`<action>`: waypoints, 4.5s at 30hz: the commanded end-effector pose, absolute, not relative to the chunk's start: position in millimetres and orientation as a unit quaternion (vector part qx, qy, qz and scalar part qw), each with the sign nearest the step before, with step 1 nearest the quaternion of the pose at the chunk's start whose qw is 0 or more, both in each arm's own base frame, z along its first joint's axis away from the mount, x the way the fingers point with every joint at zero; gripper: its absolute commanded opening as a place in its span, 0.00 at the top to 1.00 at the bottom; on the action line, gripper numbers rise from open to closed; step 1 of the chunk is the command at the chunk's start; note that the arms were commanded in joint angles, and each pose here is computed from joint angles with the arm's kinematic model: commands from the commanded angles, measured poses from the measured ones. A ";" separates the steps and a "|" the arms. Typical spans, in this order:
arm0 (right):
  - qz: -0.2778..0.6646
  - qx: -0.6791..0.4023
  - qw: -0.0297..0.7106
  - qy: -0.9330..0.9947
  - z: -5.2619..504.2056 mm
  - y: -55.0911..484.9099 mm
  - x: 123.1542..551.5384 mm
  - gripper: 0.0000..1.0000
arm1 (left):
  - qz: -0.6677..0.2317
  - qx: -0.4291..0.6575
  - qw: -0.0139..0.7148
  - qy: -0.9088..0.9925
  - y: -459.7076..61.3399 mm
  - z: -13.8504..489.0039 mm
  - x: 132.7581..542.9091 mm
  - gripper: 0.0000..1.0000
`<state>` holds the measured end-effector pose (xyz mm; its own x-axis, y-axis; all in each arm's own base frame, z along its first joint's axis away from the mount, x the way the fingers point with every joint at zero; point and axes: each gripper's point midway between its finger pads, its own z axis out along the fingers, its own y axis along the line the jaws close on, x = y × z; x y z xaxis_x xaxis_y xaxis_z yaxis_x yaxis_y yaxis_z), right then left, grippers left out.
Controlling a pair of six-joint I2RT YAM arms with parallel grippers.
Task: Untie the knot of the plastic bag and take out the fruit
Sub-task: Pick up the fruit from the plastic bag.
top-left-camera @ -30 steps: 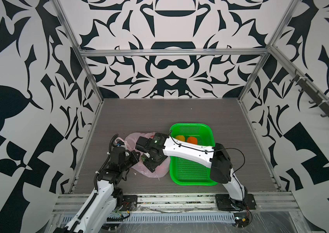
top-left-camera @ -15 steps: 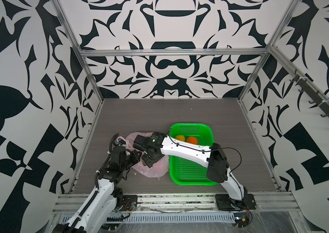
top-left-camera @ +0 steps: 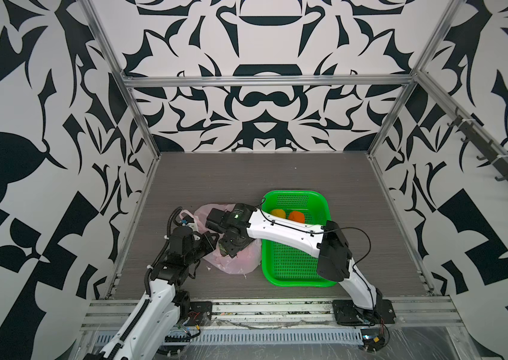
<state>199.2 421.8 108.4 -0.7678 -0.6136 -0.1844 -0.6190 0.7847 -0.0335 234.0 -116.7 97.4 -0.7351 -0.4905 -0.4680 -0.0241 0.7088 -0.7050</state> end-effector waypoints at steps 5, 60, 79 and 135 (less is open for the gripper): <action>-0.002 -0.321 0.066 0.945 102.9 404.8 187.2 0.22 | -0.350 -0.148 0.324 0.866 -116.7 90.1 230.7 1.00; 0.079 -0.122 0.121 0.982 62.6 445.9 246.6 0.01 | -0.363 -0.170 0.314 0.861 -116.1 77.0 223.1 1.00; 0.009 -0.154 0.097 0.983 18.6 428.1 244.1 0.06 | -0.364 -0.186 0.333 0.850 -113.5 87.6 235.5 1.00; 0.100 -0.204 0.261 0.938 147.8 427.2 253.9 1.00 | -0.261 -0.209 0.407 0.850 -87.6 108.6 302.0 1.00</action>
<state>243.2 425.4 98.5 -0.8131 -0.4124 -0.4108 -0.4680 0.8828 0.0400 298.9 -93.1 102.0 -0.6015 -0.5685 -0.5613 -0.1359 0.7651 -0.6294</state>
